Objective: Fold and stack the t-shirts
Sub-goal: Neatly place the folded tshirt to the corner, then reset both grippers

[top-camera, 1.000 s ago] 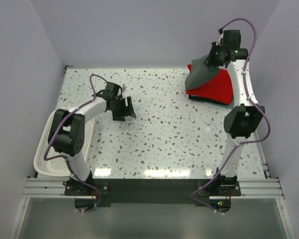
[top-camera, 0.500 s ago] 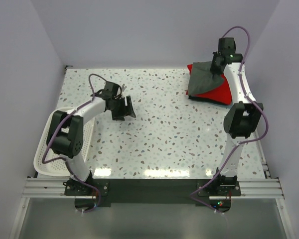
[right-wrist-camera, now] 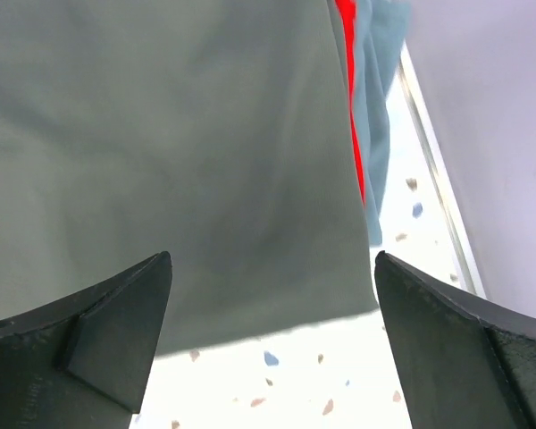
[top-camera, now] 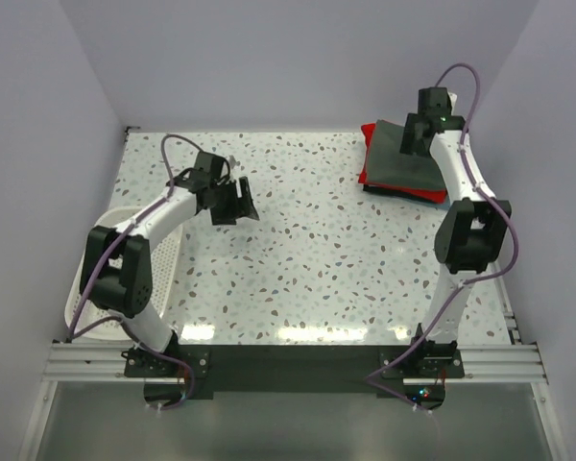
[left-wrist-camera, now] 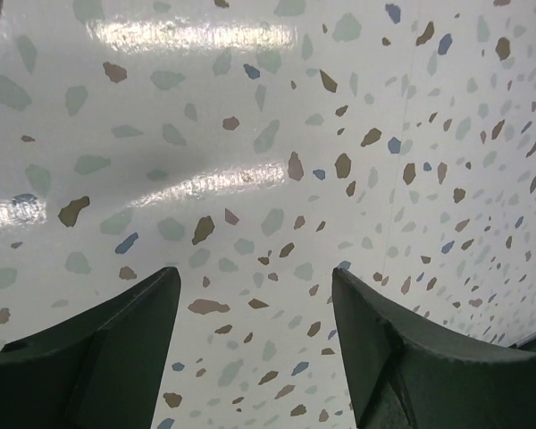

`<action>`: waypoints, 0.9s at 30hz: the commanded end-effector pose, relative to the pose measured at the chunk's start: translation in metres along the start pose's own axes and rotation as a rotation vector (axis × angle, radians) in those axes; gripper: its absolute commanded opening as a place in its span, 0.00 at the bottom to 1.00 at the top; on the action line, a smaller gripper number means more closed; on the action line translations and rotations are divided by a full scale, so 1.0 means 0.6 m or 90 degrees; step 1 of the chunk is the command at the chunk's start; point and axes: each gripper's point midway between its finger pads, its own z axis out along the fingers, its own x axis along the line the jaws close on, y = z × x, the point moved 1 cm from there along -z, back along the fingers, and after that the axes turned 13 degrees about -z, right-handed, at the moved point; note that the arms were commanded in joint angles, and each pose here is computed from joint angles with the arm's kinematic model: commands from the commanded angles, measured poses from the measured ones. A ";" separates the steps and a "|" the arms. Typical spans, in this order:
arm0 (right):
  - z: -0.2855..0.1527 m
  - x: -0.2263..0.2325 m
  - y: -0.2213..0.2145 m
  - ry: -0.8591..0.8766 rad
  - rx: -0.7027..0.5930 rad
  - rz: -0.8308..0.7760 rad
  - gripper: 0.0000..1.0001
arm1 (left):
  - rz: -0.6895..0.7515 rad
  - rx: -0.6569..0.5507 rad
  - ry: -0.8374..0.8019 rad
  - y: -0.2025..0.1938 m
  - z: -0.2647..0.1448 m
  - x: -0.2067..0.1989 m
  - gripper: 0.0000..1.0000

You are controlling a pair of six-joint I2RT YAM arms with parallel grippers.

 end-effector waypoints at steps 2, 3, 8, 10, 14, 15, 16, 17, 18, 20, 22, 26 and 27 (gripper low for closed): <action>-0.098 -0.047 0.035 0.005 -0.096 0.049 0.99 | 0.013 -0.102 -0.027 0.051 -0.064 -0.036 0.74; -0.107 -0.035 0.031 0.040 -0.100 0.051 0.99 | 0.016 -0.124 -0.030 0.057 -0.076 -0.040 0.74; -0.170 -0.005 -0.021 0.159 -0.128 0.069 0.99 | 0.013 -0.191 -0.029 0.059 -0.109 -0.035 0.79; -0.175 0.034 -0.061 0.228 -0.113 0.062 0.99 | 0.016 -0.234 -0.006 0.059 -0.130 -0.028 0.82; -0.220 0.091 -0.123 0.297 -0.098 0.024 0.99 | 0.033 -0.293 0.025 0.050 -0.162 -0.025 0.85; -0.239 0.115 -0.136 0.318 -0.100 0.003 0.99 | 0.041 -0.318 0.025 0.046 -0.178 -0.031 0.86; -0.241 0.133 -0.167 0.334 -0.079 -0.003 0.99 | 0.041 -0.325 0.031 0.040 -0.181 -0.029 0.87; -0.251 0.148 -0.179 0.352 -0.078 -0.003 0.99 | 0.037 -0.333 0.033 0.036 -0.186 -0.029 0.89; -0.278 0.162 -0.185 0.377 -0.093 -0.003 0.99 | 0.041 -0.347 0.038 0.028 -0.197 -0.031 0.89; -0.285 0.181 -0.222 0.403 -0.076 0.018 0.99 | 0.033 -0.348 0.049 0.015 -0.204 -0.026 0.90; -0.304 0.188 -0.249 0.420 -0.077 0.028 0.99 | 0.035 -0.358 0.051 0.005 -0.215 -0.025 0.91; -0.317 0.186 -0.280 0.439 -0.084 0.013 0.99 | 0.027 -0.374 0.055 -0.006 -0.232 -0.012 0.91; -0.315 0.182 -0.285 0.432 -0.083 0.009 0.99 | 0.023 -0.386 0.051 -0.006 -0.242 -0.010 0.91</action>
